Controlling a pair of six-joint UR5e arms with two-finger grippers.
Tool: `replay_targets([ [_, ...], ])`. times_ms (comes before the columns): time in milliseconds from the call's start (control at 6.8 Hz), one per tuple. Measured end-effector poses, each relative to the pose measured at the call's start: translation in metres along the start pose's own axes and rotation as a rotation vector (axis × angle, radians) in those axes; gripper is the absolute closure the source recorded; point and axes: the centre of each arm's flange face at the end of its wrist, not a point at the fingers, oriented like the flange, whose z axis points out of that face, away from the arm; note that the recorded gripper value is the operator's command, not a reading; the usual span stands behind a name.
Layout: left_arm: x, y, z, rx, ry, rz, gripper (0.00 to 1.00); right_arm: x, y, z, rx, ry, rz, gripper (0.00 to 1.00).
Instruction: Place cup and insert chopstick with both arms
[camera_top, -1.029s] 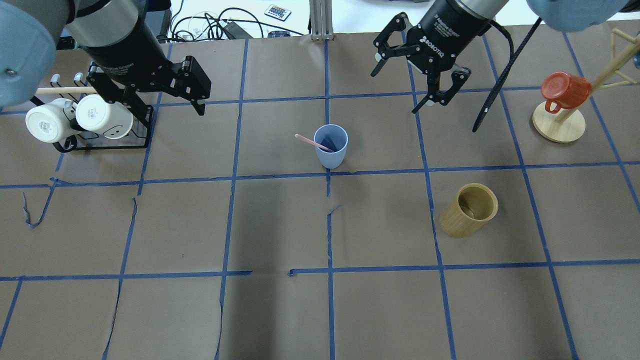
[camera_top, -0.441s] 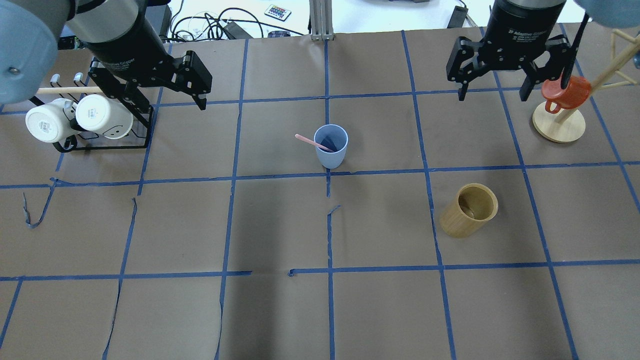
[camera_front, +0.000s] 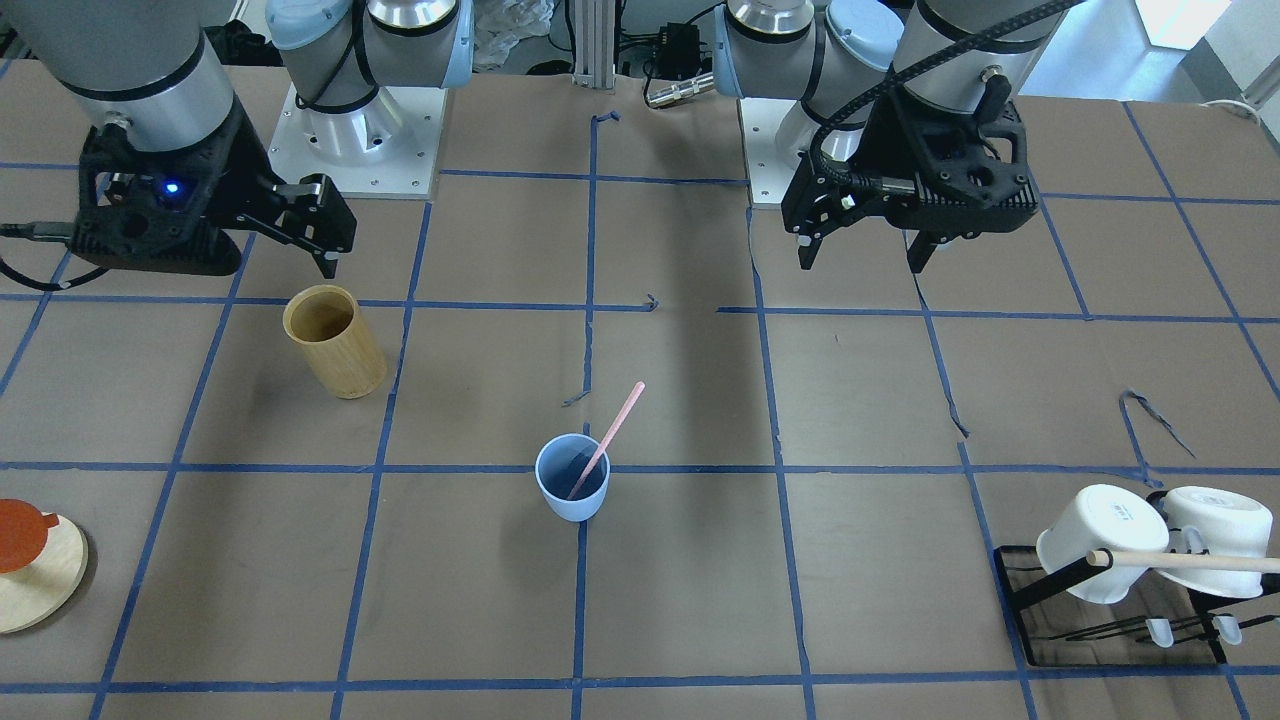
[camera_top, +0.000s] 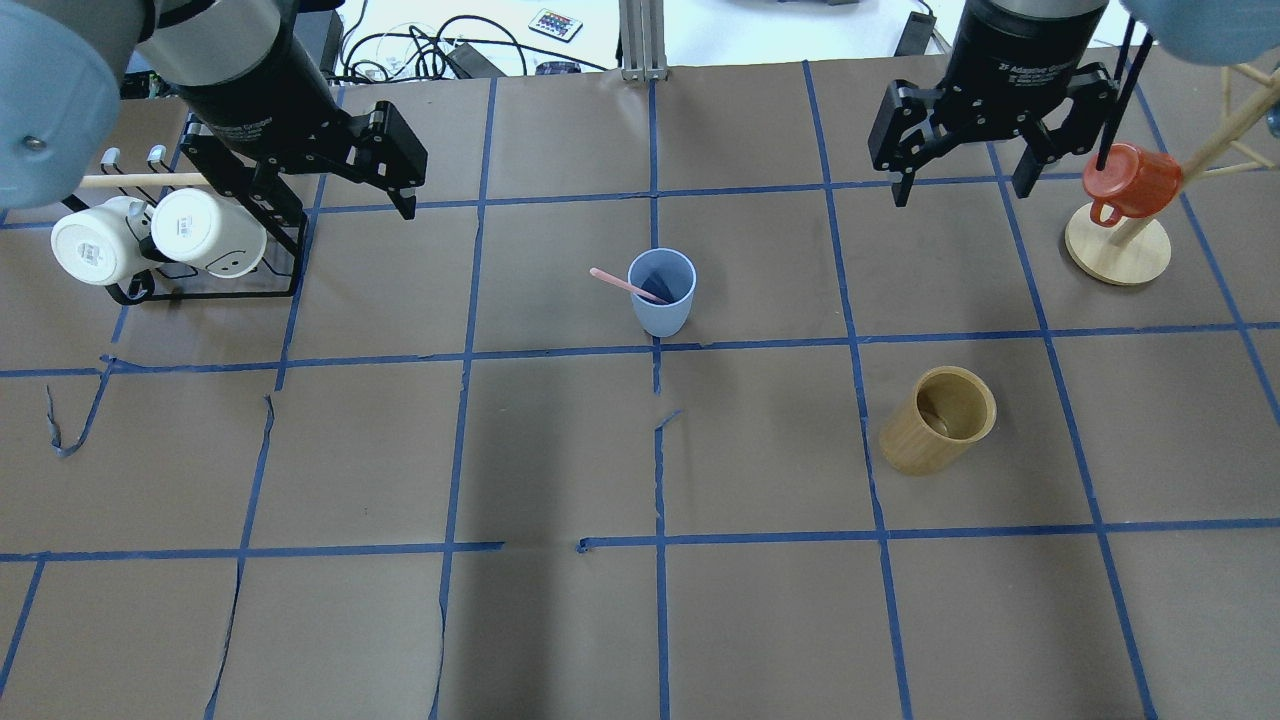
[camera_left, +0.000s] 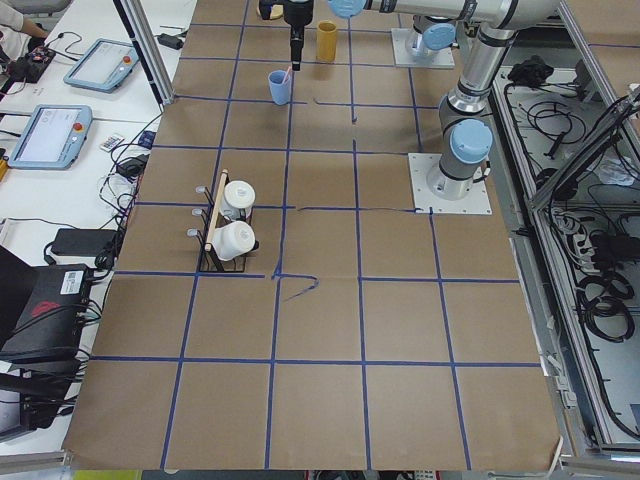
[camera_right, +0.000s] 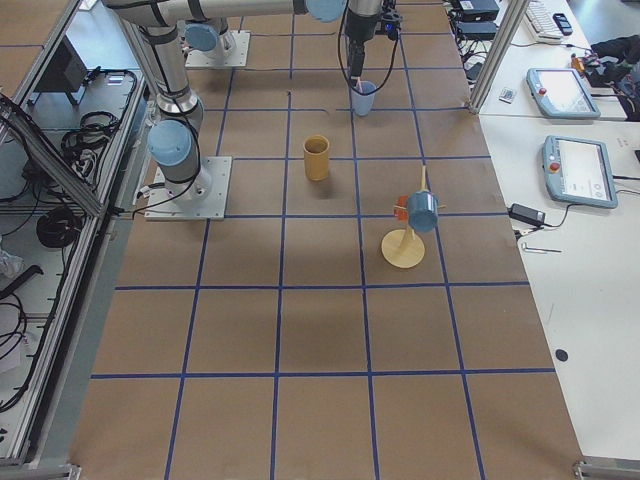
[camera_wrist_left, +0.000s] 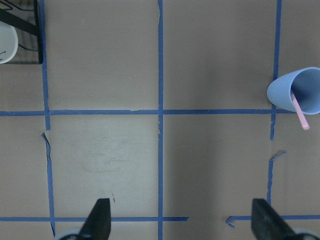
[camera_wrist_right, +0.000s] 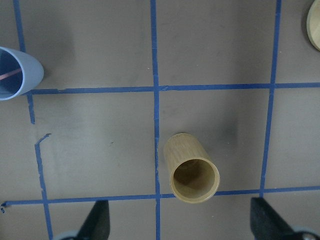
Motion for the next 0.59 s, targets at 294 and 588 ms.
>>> replay_targets([
  [294,0.0016,0.0002,0.0002,0.0,-0.001,0.003,0.0,-0.0138,0.006,0.002,-0.003,-0.021,-0.034,0.01],
  [588,0.0021,-0.0001,0.0004,0.0,0.0,0.003,0.0,-0.0078,0.0096,0.001,0.005,-0.032,-0.016,0.02],
])
